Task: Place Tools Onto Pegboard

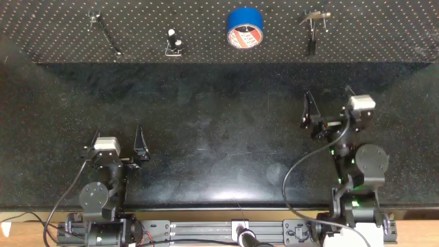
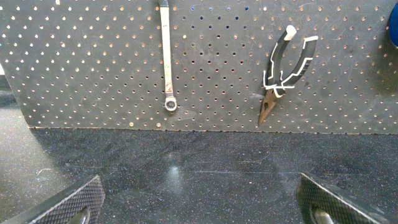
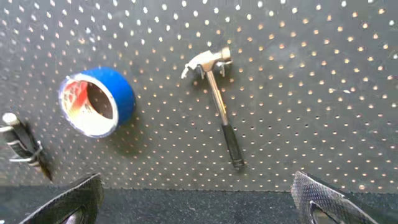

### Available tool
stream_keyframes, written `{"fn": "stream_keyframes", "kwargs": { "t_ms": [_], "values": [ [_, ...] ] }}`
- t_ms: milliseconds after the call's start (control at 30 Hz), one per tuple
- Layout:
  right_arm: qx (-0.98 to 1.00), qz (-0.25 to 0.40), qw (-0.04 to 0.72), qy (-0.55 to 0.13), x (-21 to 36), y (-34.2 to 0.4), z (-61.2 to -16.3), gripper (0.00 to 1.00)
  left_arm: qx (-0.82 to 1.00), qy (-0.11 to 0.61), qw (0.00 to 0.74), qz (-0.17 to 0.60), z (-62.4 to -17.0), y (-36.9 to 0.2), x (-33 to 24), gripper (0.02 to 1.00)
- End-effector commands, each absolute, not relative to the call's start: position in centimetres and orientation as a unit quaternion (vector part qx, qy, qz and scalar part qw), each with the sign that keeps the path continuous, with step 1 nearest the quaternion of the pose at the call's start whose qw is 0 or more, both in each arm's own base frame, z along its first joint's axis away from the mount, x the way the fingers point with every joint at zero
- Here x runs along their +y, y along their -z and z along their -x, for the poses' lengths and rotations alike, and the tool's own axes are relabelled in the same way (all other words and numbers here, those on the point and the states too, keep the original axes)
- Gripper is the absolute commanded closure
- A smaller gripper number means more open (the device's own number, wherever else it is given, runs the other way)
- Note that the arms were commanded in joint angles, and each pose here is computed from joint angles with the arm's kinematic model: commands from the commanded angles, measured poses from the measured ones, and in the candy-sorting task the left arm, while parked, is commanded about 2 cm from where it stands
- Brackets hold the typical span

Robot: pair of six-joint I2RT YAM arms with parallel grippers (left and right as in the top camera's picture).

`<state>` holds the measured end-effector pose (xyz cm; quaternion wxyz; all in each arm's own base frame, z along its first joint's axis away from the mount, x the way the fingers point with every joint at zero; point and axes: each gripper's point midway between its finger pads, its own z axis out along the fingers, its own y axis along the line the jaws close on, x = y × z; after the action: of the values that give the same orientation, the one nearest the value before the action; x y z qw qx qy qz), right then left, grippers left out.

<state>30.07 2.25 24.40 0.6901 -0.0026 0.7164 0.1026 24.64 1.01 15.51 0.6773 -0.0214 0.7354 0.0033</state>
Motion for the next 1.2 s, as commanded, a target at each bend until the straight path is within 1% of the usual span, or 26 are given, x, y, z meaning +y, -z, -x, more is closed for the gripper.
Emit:
{"fn": "stream_keyframes", "kwargs": {
  "t_ms": [33,133,233,400,500,567,700,900,1200],
  "values": [
    [0.694,-0.034,0.712,-0.103,1.7,-25.3,-29.0,0.003,0.735,-0.014,0.678,0.02,-24.6,-15.5,1.2,0.025],
    [0.685,-0.042,0.721,-0.096,1.3,-25.7,-28.6,0.001,0.735,-0.014,0.678,0.02,-24.6,-15.5,1.2,0.025],
    [0.684,-0.044,0.723,-0.094,1.2,-25.4,-28.4,0.001,0.735,-0.014,0.678,0.02,-24.6,-15.5,1.2,0.023],
    [0.684,-0.044,0.722,-0.094,1.2,-23.5,-27.8,0.001,0.735,-0.014,0.678,0.02,-24.6,-15.5,1.2,0.025],
    [0.664,-0.041,0.741,-0.095,1.2,-22.2,-26.9,0.001,0.735,-0.014,0.678,0.02,-24.6,-15.5,1.2,0.025],
    [0.649,-0.039,0.754,-0.096,1.2,-21.7,-26.3,0.001,0.735,-0.014,0.678,0.02,-24.6,-15.5,1.2,0.025],
    [0.653,-0.038,0.751,-0.09,1.1,-21.3,-26.1,0.001,0.735,-0.014,0.678,0.02,-24.6,-15.5,1.2,0.023],
    [0.688,-0.057,0.719,-0.073,0.4,-18.8,-25.6,0.001,0.735,-0.013,0.678,0.02,-24.6,-15.5,1.2,0.025],
    [0.733,-0.027,0.678,-0.039,0.4,-15.6,-24.7,0.001,0.735,-0.014,0.678,0.02,-24.6,-15.5,1.2,0.025]
  ]
}}
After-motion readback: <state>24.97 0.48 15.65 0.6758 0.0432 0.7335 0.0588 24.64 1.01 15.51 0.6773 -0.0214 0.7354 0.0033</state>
